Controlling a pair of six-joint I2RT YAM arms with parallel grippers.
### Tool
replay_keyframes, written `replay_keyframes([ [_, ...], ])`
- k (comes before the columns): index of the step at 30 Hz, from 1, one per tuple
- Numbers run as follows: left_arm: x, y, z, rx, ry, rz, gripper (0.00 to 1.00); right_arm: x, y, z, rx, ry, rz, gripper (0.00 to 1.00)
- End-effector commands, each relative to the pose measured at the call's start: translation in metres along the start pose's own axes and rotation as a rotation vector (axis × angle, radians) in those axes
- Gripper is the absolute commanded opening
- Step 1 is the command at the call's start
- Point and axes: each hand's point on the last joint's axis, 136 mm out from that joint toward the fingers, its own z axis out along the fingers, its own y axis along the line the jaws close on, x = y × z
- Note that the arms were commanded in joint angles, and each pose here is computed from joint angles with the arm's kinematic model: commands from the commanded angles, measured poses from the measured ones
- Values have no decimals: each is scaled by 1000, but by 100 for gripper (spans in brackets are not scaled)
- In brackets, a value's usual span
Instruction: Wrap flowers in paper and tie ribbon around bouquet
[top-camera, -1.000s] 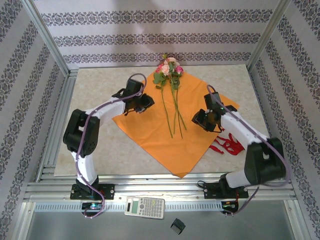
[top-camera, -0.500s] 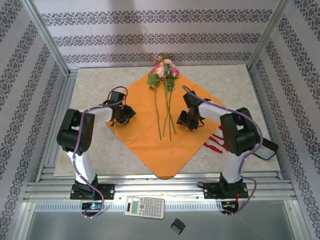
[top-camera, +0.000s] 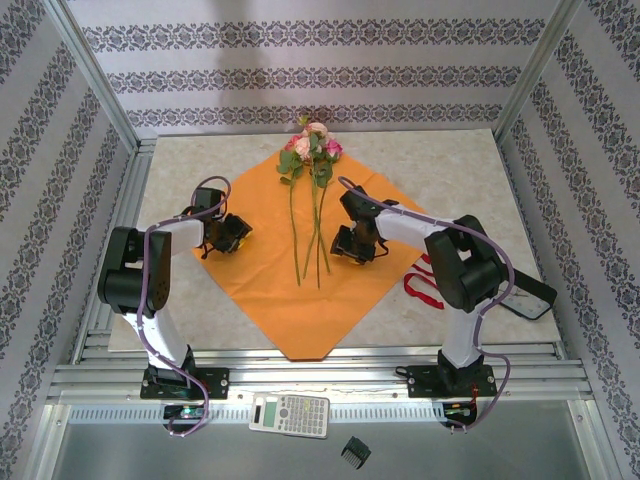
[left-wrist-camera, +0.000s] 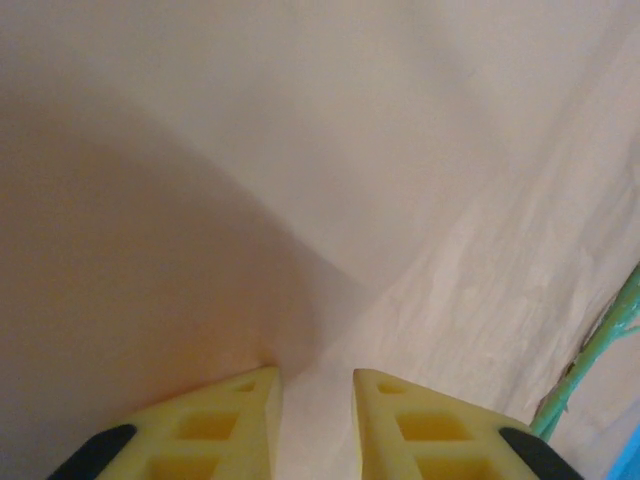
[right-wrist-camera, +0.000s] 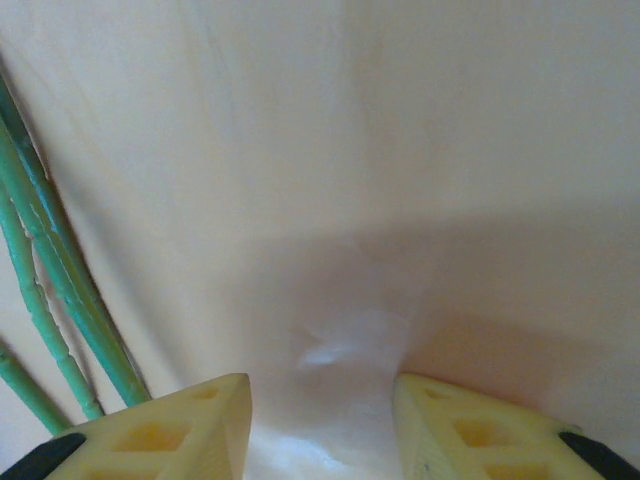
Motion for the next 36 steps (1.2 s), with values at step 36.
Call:
replay_keyframes([
  [36,155,-23,30,66,390,116,12,185,-84,-28,165,123,228,45],
])
